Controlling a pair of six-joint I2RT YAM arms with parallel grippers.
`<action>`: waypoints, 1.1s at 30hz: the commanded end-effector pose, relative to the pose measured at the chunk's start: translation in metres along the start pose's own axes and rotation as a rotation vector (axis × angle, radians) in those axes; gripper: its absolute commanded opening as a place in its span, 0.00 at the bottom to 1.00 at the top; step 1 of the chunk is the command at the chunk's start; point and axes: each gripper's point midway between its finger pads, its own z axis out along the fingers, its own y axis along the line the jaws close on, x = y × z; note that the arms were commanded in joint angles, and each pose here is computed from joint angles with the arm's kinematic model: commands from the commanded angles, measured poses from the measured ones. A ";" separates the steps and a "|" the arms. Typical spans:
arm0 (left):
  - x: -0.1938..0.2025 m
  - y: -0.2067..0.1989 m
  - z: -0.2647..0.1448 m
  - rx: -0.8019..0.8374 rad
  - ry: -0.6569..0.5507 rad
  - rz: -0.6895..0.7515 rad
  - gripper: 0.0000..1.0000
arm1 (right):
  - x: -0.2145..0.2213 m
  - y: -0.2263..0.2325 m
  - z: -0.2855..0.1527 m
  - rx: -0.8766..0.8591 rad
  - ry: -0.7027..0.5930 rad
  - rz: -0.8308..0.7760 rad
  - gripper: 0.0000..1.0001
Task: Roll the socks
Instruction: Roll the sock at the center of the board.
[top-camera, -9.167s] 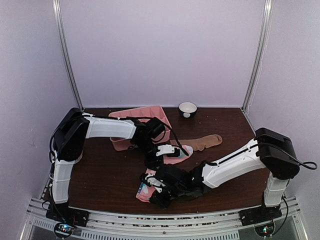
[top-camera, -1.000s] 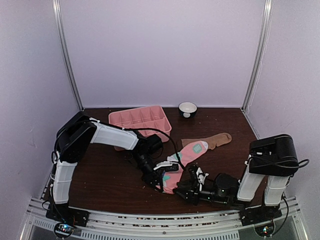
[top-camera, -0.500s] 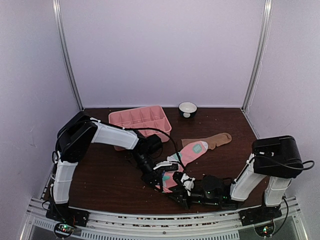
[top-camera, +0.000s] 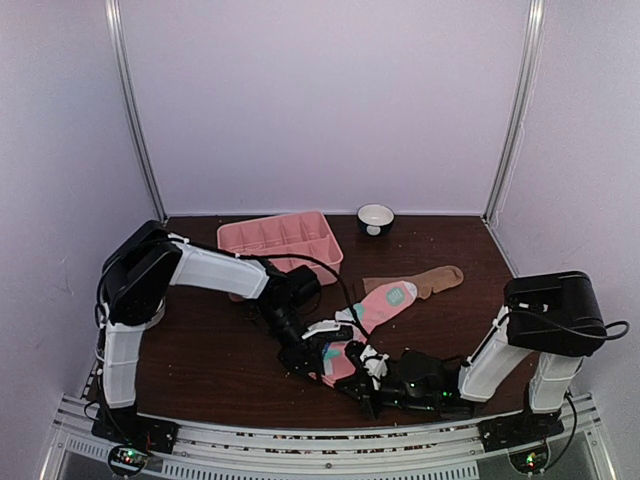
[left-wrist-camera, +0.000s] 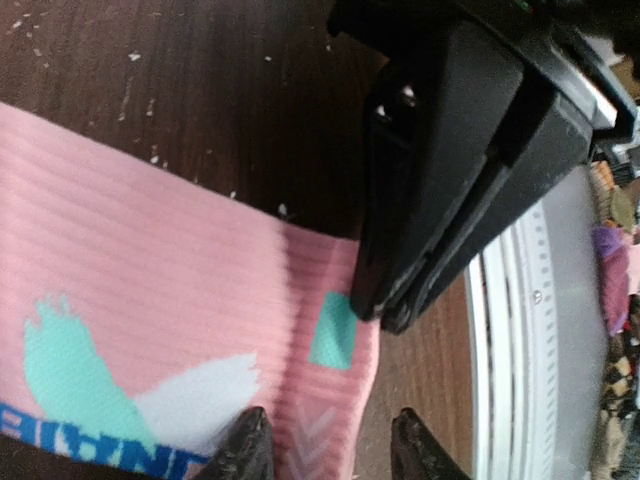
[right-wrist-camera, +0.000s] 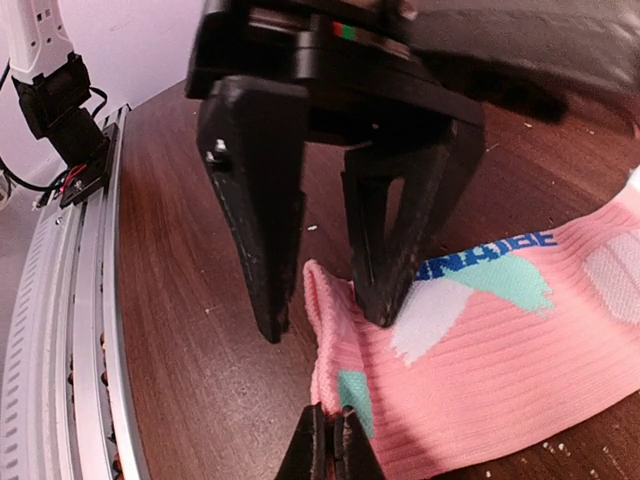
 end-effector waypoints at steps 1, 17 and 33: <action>-0.003 0.018 -0.029 -0.259 -0.007 0.168 0.44 | 0.013 -0.011 -0.005 0.027 0.035 0.194 0.00; -0.004 -0.022 -0.019 -0.417 0.085 0.599 0.46 | 0.034 -0.038 0.005 -0.023 0.169 0.847 0.00; -0.008 0.001 -0.006 -0.527 0.162 0.710 0.42 | 0.084 -0.053 0.006 0.132 0.387 1.010 0.00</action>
